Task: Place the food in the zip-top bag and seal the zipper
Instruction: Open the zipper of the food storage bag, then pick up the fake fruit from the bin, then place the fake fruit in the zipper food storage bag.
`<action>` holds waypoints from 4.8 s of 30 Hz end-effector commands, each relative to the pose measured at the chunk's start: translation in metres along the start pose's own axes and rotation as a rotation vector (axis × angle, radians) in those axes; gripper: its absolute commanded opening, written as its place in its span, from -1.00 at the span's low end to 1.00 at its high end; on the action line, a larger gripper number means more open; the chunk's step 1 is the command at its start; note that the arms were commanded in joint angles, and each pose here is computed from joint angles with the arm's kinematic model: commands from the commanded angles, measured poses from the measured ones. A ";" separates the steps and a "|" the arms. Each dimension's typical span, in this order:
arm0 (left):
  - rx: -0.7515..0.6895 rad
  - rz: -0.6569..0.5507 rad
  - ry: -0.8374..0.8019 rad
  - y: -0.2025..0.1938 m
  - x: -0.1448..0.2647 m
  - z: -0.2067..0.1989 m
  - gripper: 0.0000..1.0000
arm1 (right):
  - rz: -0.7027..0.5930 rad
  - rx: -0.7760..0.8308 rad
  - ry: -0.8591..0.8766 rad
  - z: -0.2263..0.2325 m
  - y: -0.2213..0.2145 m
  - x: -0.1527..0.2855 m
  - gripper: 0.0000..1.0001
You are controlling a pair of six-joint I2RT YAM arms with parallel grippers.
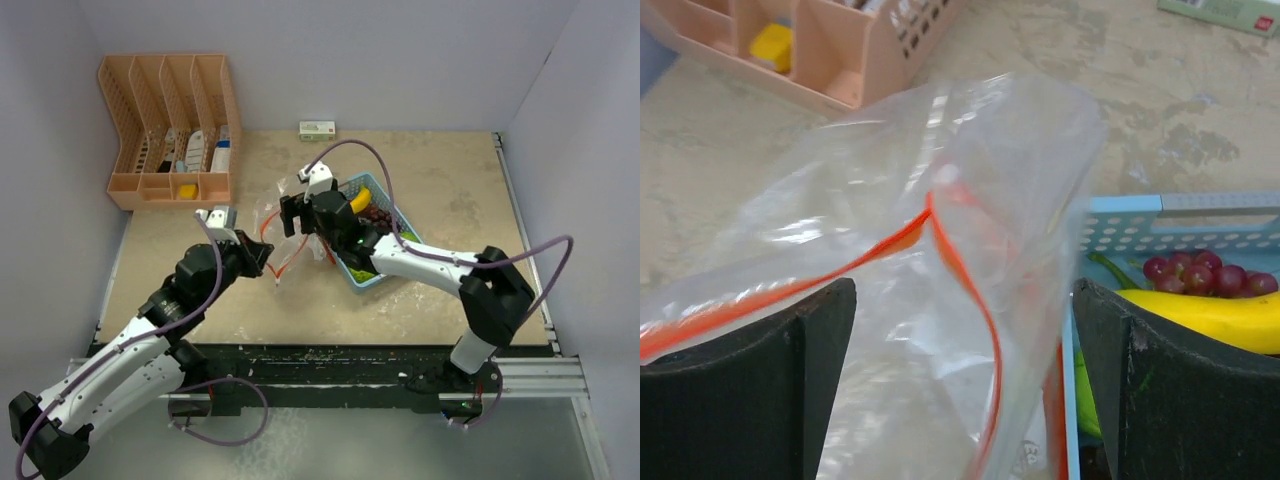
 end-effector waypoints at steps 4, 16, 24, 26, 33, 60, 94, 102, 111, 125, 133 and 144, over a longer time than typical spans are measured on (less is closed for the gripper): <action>0.076 -0.135 -0.181 0.043 0.009 -0.032 -1.00 | -0.157 -0.029 -0.220 -0.018 0.018 -0.026 0.81; 0.075 -0.033 -0.101 0.006 0.009 -0.014 -1.00 | -0.414 -0.269 -0.055 0.020 0.098 -0.008 0.86; 0.011 -0.039 0.129 0.019 0.011 0.013 -1.00 | -0.001 -0.083 0.112 0.032 0.046 0.021 1.00; -0.012 -0.045 0.192 0.023 0.007 0.020 -1.00 | 0.083 -0.048 0.128 0.025 0.030 0.038 0.99; -0.073 -0.060 0.300 0.030 -0.017 0.029 -1.00 | 0.224 -0.031 0.110 -0.003 0.006 0.102 0.99; -0.028 -0.154 0.119 0.030 -0.013 0.011 -1.00 | 0.178 -0.286 -0.662 -0.153 -0.013 0.078 0.99; 0.004 -0.107 0.078 0.016 -0.016 0.007 -1.00 | 0.069 -0.209 -0.632 -0.158 0.020 0.090 -1.00; 0.019 -0.084 0.098 0.014 -0.018 0.008 -1.00 | -0.007 -0.193 -0.207 -0.098 0.079 0.116 -1.00; 0.046 -0.061 0.087 0.012 -0.022 0.004 -1.00 | -0.089 -0.230 0.245 -0.033 0.121 0.132 -1.00; 0.078 -0.063 0.051 0.013 -0.023 -0.002 -1.00 | -0.198 -0.412 0.378 -0.006 0.130 0.095 -1.00; 0.088 -0.077 0.045 0.017 -0.020 -0.003 -1.00 | -0.191 -0.399 0.328 0.023 0.098 0.071 -1.00; 0.117 -0.091 0.032 0.020 -0.018 -0.005 -1.00 | -0.233 -0.397 0.054 0.010 0.031 0.040 -1.00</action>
Point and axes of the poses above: each gripper's point midway between its finger pads, its own x axis back along the fingers, its own z axis along the line the jaws close on, y = z × x, the point moved 5 cm from there along x, back along the fingers, and after that the axes turned 13 degrees about -x, right-handed, at the moved point
